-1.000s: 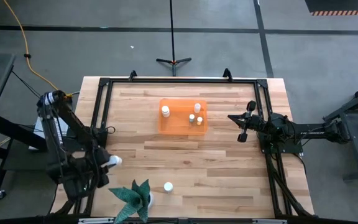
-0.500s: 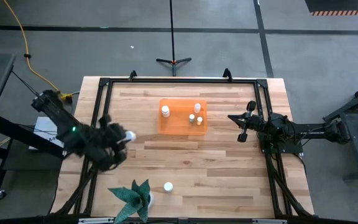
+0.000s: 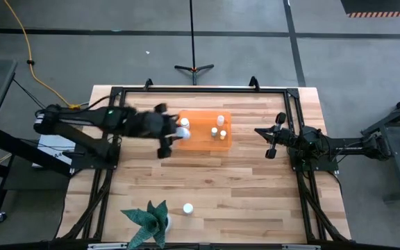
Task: Pick and place pill bottles into a basket
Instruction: Put the left white pill bottle in the orange bin
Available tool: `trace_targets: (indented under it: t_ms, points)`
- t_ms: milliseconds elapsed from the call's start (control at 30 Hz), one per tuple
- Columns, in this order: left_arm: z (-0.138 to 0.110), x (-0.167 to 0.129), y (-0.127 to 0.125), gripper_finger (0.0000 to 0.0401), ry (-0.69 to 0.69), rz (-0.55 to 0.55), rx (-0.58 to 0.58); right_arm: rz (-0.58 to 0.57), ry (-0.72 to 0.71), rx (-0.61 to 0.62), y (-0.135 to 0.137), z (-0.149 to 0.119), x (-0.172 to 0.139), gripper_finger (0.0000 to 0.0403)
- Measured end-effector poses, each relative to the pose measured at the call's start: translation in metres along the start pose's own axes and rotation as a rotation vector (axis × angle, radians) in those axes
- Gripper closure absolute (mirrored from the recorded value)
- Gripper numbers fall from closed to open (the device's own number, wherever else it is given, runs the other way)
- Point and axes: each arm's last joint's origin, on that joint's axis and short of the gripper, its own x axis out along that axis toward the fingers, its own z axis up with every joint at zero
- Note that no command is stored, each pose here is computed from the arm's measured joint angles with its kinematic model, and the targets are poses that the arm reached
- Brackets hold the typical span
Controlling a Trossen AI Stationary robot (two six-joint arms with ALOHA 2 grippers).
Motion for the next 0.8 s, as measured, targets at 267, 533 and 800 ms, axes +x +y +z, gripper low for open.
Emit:
trace_targets:
  t_ms: [267,533,800]
  points:
    - [-0.011,0.074,0.044,0.0200,0.179,-0.040,-0.049,0.000,0.000,-0.005,0.000,0.000,0.000,0.0402]
    - [-0.036,0.136,0.069,0.0204,0.344,-0.109,-0.071,0.000,0.000,-0.005,0.000,0.000,0.000,0.0402]
    - [-0.053,0.164,0.068,0.0204,0.454,-0.160,-0.084,0.000,0.002,-0.006,0.000,0.000,0.000,0.0402]
